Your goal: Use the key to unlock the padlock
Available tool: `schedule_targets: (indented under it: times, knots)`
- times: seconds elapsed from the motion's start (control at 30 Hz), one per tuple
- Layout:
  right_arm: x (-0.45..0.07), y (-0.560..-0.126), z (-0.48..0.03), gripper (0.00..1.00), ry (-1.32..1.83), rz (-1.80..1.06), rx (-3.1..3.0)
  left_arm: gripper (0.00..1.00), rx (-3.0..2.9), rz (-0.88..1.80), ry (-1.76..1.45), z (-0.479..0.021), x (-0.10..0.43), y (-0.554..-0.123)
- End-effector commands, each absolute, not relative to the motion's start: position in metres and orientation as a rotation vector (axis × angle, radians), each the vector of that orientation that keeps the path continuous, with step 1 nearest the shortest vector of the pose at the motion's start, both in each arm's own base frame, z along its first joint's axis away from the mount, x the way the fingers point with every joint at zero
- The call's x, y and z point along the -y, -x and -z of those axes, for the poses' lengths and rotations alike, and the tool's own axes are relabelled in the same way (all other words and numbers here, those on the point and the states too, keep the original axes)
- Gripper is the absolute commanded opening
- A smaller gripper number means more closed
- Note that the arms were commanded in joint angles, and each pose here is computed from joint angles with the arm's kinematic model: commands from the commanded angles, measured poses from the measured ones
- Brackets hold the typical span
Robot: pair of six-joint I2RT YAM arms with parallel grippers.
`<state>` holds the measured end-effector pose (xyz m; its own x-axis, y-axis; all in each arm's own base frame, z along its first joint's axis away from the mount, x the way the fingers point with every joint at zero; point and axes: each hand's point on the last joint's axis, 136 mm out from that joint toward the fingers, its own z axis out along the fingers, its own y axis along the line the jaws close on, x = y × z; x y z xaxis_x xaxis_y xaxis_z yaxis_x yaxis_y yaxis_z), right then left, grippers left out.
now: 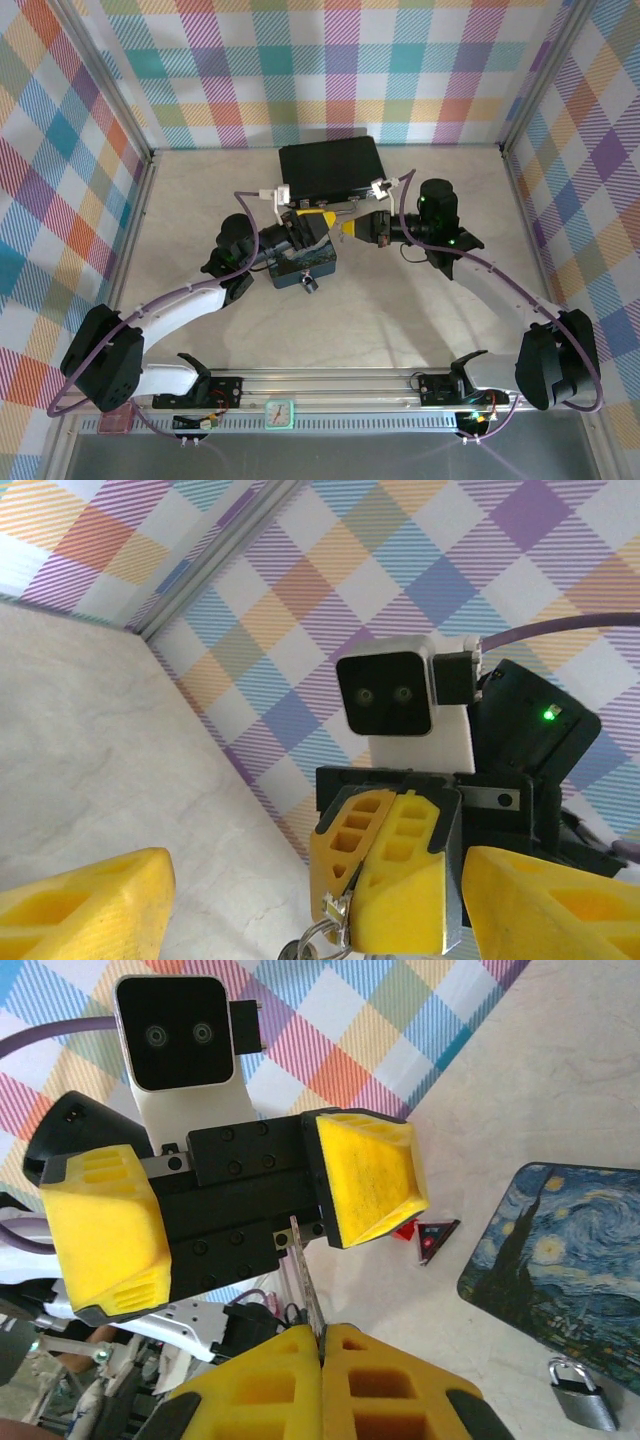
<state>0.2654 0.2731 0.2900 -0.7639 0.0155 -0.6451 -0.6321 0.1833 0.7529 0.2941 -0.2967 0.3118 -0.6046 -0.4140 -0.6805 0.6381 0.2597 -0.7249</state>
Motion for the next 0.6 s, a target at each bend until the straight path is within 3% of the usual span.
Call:
schedule_targets:
  times: [0.0,0.37,0.5,0.57]
  knots:
    - [-0.274,-0.263,-0.296,0.0,0.596,-1.677,-1.906,0.72,-1.536,1.537,-0.244,-0.337,0.295,-0.29]
    - [-0.275,-0.269,-0.291,0.0,0.57,-1.69,-1.914,0.35,-1.531,1.579,-0.257,-0.334,0.303,-0.292]
    - [-0.276,-0.271,-0.289,0.0,0.567,-1.682,-1.921,0.04,-1.536,1.601,-0.272,-0.332,0.308,-0.292]
    - [-0.275,-0.273,-0.288,0.0,0.561,-1.671,-1.923,0.0,-1.539,1.596,-0.266,-0.331,0.308,-0.292]
